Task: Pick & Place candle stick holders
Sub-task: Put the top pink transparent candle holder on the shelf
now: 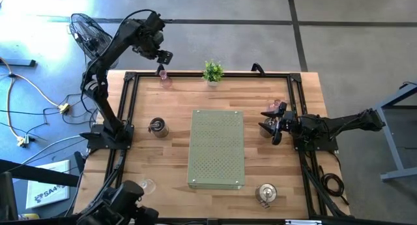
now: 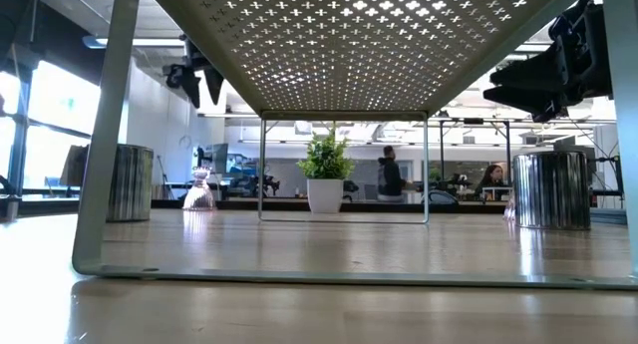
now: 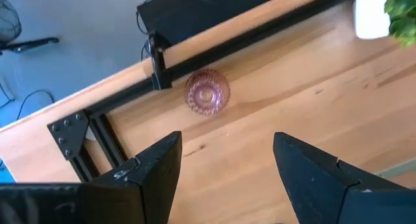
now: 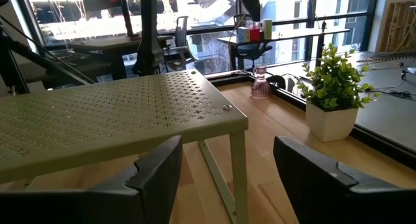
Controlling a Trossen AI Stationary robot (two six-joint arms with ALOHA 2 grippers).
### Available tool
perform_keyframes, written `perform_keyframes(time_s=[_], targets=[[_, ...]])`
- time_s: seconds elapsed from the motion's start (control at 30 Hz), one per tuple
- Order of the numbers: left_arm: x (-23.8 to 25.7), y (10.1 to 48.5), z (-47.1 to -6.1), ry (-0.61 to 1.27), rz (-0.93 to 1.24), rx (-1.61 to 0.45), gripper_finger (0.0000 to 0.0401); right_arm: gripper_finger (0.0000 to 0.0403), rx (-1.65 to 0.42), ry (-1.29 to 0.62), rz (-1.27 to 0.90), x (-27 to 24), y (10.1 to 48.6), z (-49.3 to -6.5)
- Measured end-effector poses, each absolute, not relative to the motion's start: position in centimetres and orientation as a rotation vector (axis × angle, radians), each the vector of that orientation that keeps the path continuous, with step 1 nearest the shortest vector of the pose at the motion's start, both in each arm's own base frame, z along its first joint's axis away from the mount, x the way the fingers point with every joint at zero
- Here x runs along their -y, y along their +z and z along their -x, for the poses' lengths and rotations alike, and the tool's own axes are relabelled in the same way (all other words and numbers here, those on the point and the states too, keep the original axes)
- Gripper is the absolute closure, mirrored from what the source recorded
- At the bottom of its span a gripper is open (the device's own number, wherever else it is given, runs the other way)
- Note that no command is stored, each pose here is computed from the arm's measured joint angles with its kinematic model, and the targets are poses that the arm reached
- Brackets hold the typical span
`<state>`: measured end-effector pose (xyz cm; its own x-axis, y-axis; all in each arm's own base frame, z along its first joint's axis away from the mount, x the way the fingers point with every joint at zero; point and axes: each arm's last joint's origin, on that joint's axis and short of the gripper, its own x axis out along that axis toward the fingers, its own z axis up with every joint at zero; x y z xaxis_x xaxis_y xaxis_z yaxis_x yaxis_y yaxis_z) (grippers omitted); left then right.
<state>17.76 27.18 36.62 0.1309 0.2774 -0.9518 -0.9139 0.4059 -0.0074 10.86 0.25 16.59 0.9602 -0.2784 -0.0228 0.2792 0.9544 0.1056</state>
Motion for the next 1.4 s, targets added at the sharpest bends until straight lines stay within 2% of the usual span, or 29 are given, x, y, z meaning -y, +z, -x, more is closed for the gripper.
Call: perform_keyframes(time_s=[0.23,1.13,1.4], targets=[[-27.4,35.9,-17.9,0.99,0.735,-1.13,0.0164,0.0166,-0.008,-0.283,-0.108,-0.3,16.6,-10.9],[-28.3,29.1,-18.4,0.963,0.726,-1.203,0.0164,0.0166,-0.027,-0.285,-0.118,-0.3,16.4,-10.9],[-28.6,28.1,-18.6,0.973,0.711,-1.164,0.0164,0.0166,-0.028,-0.285,-0.118,-0.3,16.4,-10.9]])
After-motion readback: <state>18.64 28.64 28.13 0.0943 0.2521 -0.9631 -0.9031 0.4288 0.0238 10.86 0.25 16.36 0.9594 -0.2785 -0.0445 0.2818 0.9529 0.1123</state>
